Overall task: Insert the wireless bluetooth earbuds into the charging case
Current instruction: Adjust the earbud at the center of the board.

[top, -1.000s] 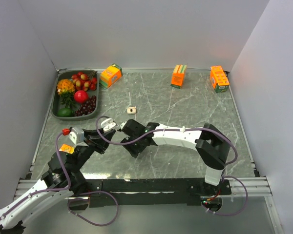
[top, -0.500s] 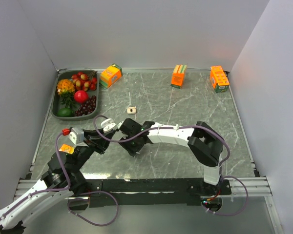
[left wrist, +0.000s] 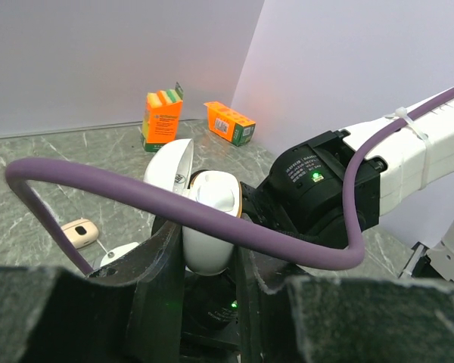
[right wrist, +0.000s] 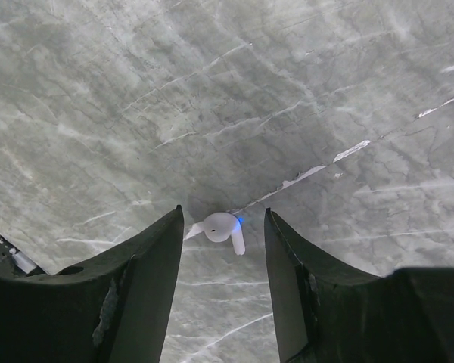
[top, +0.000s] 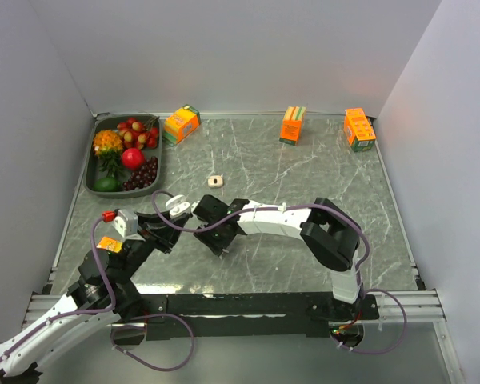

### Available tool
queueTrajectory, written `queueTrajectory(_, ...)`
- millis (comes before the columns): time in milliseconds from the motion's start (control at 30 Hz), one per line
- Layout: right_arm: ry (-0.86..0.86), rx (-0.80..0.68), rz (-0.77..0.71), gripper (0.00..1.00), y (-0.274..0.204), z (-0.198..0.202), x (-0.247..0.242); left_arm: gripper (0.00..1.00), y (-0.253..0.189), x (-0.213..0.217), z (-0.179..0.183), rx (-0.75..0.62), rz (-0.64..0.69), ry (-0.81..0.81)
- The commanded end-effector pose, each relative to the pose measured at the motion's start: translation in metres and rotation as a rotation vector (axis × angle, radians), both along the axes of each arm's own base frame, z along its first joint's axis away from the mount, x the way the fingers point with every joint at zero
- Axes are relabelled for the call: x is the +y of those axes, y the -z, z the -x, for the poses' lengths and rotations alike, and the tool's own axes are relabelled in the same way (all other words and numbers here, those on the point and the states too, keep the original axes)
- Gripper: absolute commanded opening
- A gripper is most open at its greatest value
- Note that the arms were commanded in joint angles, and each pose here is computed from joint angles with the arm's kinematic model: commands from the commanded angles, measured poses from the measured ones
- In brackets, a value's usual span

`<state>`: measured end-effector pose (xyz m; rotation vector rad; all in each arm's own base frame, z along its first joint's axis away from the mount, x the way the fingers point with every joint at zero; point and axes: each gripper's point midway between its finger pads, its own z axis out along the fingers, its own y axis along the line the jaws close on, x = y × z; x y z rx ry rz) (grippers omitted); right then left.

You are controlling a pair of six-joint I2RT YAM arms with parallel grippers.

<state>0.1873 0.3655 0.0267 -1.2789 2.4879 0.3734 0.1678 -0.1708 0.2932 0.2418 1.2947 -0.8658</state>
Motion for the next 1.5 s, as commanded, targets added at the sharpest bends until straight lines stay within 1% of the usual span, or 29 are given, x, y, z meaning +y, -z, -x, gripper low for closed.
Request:
queueTrajectory(0, -0.004, -0.010, 0.043, 0.53, 0.008, -0.005, -0.005, 0.01, -0.022, -0.001, 0.010, -0.047, 0.051, 0.045)
queueTrajectory(300, -0.007, 0.014, 0.052, 0.49, 0.016, 0.002, -0.008, 0.01, -0.023, -0.001, 0.010, -0.048, 0.052, 0.046)
queueTrajectory(467, -0.003, 0.032, 0.051, 0.45, 0.019, 0.005, -0.010, 0.01, -0.024, -0.001, 0.011, -0.050, 0.057, 0.047)
queueTrajectory(533, -0.004, 0.038, 0.047, 0.39, 0.019, 0.007, -0.009, 0.01, -0.023, -0.001, 0.011, -0.049, 0.058, 0.048)
queueTrajectory(767, 0.026, 0.037, 0.057, 0.30, 0.022, 0.006, -0.016, 0.01, -0.023, -0.001, 0.010, -0.049, 0.056, 0.047)
queueTrajectory(933, 0.101, 0.056, 0.041, 0.22, 0.021, -0.002, -0.025, 0.01, -0.023, -0.001, 0.011, -0.049, 0.056, 0.049)
queueTrajectory(1067, 0.210, 0.101, -0.048, 0.17, 0.006, -0.017, -0.031, 0.01, -0.024, 0.000, 0.010, -0.051, 0.058, 0.045)
queueTrajectory(1100, 0.273, 0.117, -0.066, 0.15, 0.004, -0.025, -0.036, 0.01, -0.024, 0.000, 0.010, -0.052, 0.056, 0.045)
queueTrajectory(1167, 0.341, 0.135, -0.115, 0.14, -0.003, -0.035, -0.041, 0.01, -0.023, -0.001, 0.010, -0.050, 0.057, 0.045)
queueTrajectory(1200, 0.423, 0.159, -0.132, 0.14, -0.004, -0.044, -0.050, 0.01, -0.024, -0.001, 0.010, -0.051, 0.058, 0.045)
queueTrajectory(1267, 0.492, 0.171, -0.176, 0.15, -0.011, -0.053, -0.055, 0.01, -0.023, -0.001, 0.010, -0.048, 0.057, 0.046)
queueTrajectory(1300, 0.580, 0.183, -0.204, 0.15, -0.014, -0.066, -0.063, 0.01, -0.023, -0.001, 0.009, -0.047, 0.058, 0.045)
queueTrajectory(1367, 0.682, 0.195, -0.239, 0.15, -0.018, -0.076, -0.072, 0.01, -0.022, -0.001, 0.009, -0.046, 0.057, 0.045)
queueTrajectory(1400, 0.784, 0.184, -0.280, 0.15, -0.022, -0.093, -0.086, 0.01, -0.023, -0.001, 0.009, -0.045, 0.057, 0.042)
queueTrajectory(1467, 0.877, 0.184, -0.316, 0.15, -0.024, -0.104, -0.094, 0.01, -0.023, -0.001, 0.009, -0.046, 0.059, 0.042)
